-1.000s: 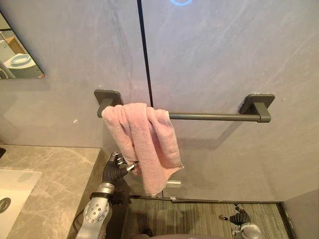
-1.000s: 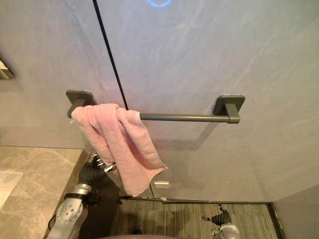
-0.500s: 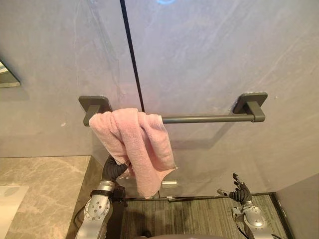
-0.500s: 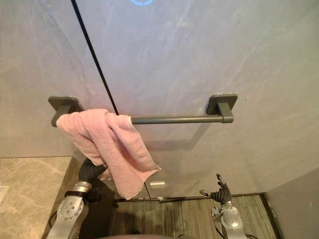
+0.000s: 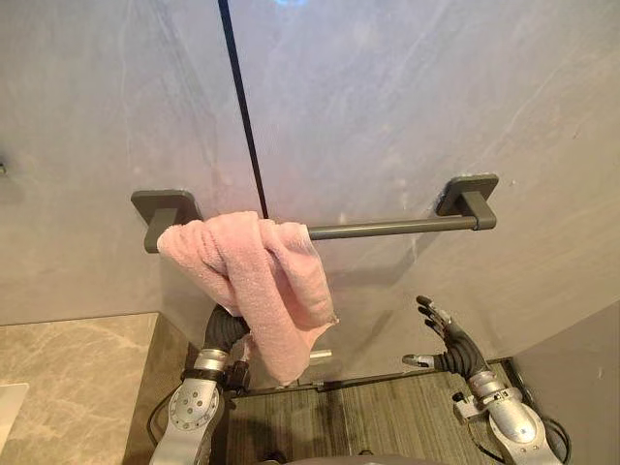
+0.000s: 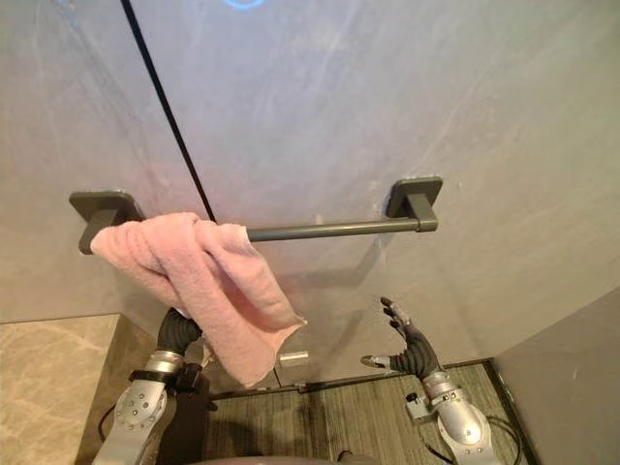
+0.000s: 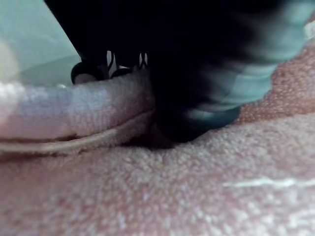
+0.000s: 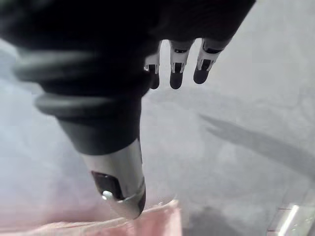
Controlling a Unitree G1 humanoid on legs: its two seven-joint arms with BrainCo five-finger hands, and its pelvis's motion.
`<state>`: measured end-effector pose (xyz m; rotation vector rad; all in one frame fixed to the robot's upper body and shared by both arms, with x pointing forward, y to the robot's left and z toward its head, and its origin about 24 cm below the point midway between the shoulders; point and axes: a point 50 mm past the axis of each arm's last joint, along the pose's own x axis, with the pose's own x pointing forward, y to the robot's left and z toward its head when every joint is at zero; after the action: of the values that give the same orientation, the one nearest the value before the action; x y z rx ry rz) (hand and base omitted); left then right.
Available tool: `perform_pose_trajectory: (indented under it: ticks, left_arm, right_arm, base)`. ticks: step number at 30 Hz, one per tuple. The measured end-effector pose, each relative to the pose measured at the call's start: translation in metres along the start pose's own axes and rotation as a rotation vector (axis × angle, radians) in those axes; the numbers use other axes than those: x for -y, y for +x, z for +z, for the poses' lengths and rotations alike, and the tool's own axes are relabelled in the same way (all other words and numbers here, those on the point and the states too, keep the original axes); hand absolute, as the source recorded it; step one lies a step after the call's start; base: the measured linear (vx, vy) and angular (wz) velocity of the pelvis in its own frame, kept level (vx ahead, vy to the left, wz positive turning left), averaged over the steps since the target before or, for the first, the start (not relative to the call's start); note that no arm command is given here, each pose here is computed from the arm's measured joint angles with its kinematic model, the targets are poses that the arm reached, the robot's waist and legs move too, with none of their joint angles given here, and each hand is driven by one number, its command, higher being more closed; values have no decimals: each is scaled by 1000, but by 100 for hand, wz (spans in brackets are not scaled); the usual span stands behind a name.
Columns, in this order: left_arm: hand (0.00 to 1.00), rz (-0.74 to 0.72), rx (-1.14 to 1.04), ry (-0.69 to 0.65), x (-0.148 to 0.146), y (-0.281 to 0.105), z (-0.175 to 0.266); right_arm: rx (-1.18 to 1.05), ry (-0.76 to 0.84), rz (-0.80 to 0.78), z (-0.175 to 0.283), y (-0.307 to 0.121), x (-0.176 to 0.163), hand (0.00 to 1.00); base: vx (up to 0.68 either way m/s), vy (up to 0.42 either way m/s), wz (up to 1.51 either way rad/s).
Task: Organize washtable
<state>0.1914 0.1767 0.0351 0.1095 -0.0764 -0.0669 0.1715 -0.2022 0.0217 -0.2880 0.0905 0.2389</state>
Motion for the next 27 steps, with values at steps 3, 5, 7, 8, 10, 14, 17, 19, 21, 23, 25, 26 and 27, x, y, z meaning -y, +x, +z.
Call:
perform_pose_trajectory:
  ticks: [3, 5, 7, 8, 10, 14, 17, 19, 21, 23, 25, 26, 27]
  left_arm:
    - [100, -13, 1, 5, 1, 0, 0]
    - [100, -16, 1, 1, 1, 0, 0]
    - [100, -27, 1, 2, 1, 0, 0]
    - [100, -33, 1, 1, 2, 0, 0]
    - [100, -48, 10, -2, 5, 1, 1]
    - [100, -52, 15, -22, 6, 1, 2]
    - [100, -53, 21, -34, 9, 2, 2]
    - [100, -57, 20, -36, 10, 2, 2]
    - [100, -67, 18, -43, 13, 1, 2]
    - [100, -66, 18, -57, 16, 4, 1]
    - [100, -62, 30, -72, 19, 7, 2]
    - [100, -62, 32, -74, 19, 7, 3]
    - [100, -62, 30, -75, 19, 7, 2]
  right_arm:
    - [36, 52, 60, 6, 5, -4, 0]
    - [46, 85, 96, 8, 6, -6, 0]
    - [63, 107, 150, 12, 11, -11, 0]
    - [69, 114, 164, 14, 13, -12, 0]
    - [110, 139, 220, 22, 22, -18, 0]
    - [171, 166, 280, 36, 36, -29, 0]
    - [197, 169, 320, 42, 46, -38, 0]
    - [206, 183, 332, 44, 50, -43, 0]
    - [215, 195, 347, 45, 53, -49, 0]
    - [212, 212, 347, 44, 58, -54, 0]
    - [205, 226, 345, 42, 60, -57, 0]
    - [202, 231, 345, 42, 63, -58, 0]
    - [206, 233, 349, 43, 66, -60, 100]
  base:
    - [-15, 1, -6]
    - [0, 0, 0]
    - [0, 0, 0]
    - [0, 0, 0]
    - [0, 0, 0]
    - [4, -5, 2]
    - [8, -12, 16]
    - [-3, -18, 13]
    - [-14, -18, 7]
    - [-27, -12, 8]
    - [-32, -15, 15]
    - [-46, -25, 18]
    - [-61, -34, 19]
